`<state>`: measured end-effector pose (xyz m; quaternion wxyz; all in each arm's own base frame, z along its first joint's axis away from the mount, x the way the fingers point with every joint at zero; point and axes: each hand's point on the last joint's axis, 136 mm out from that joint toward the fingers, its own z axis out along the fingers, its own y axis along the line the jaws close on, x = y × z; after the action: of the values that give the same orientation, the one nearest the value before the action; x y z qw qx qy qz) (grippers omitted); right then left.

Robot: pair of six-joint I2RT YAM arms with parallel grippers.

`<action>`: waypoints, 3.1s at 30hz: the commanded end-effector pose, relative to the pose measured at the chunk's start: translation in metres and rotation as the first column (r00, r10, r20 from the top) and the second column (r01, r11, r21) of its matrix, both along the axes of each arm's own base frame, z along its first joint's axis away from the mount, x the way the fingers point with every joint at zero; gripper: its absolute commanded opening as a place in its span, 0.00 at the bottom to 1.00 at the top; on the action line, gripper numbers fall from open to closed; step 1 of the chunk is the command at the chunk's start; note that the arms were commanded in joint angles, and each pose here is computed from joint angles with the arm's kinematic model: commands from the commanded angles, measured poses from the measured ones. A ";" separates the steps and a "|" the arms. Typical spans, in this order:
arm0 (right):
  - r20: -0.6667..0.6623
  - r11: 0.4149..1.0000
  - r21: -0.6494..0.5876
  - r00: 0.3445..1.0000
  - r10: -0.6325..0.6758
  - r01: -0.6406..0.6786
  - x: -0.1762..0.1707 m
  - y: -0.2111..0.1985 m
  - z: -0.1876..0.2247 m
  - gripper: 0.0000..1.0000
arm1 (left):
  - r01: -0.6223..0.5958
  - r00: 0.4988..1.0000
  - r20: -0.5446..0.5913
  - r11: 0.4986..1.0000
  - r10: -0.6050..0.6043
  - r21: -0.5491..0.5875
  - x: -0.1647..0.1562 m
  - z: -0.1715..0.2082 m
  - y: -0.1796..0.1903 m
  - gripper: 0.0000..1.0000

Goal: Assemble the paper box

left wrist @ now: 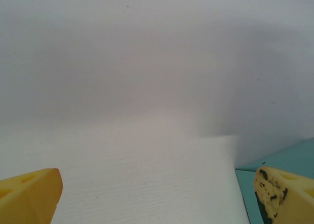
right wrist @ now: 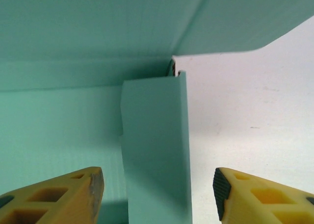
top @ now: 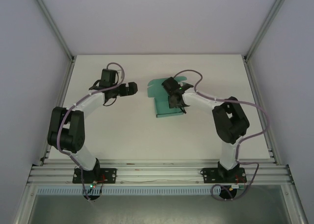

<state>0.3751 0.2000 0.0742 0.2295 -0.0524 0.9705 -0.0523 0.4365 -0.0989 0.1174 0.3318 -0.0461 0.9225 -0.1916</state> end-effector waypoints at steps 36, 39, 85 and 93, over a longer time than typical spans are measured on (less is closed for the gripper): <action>-0.109 0.968 0.245 0.994 -0.023 0.049 0.016 -0.025 -0.044 0.00 | 0.107 0.994 0.024 0.994 -0.108 0.027 0.002 0.006 -0.022 1.00; 0.033 0.953 0.303 0.999 -0.006 -0.004 0.030 -0.018 -0.004 0.00 | 0.109 0.994 0.033 0.994 -0.109 0.000 0.004 0.006 -0.026 1.00; 0.429 0.990 0.020 0.895 0.117 -0.139 0.066 0.045 0.088 0.00 | 0.760 0.633 0.541 0.576 -0.553 -0.301 -0.017 0.155 -0.180 1.00; 0.493 0.980 0.126 0.867 0.074 -0.156 0.044 0.034 0.134 0.00 | 0.337 0.930 0.234 0.915 -0.285 -0.223 0.036 0.078 -0.106 1.00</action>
<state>0.4244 0.2567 0.1903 0.4586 -0.1104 0.8806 0.0445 0.4833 -0.2008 0.1789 0.3788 0.0707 0.8349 -0.3930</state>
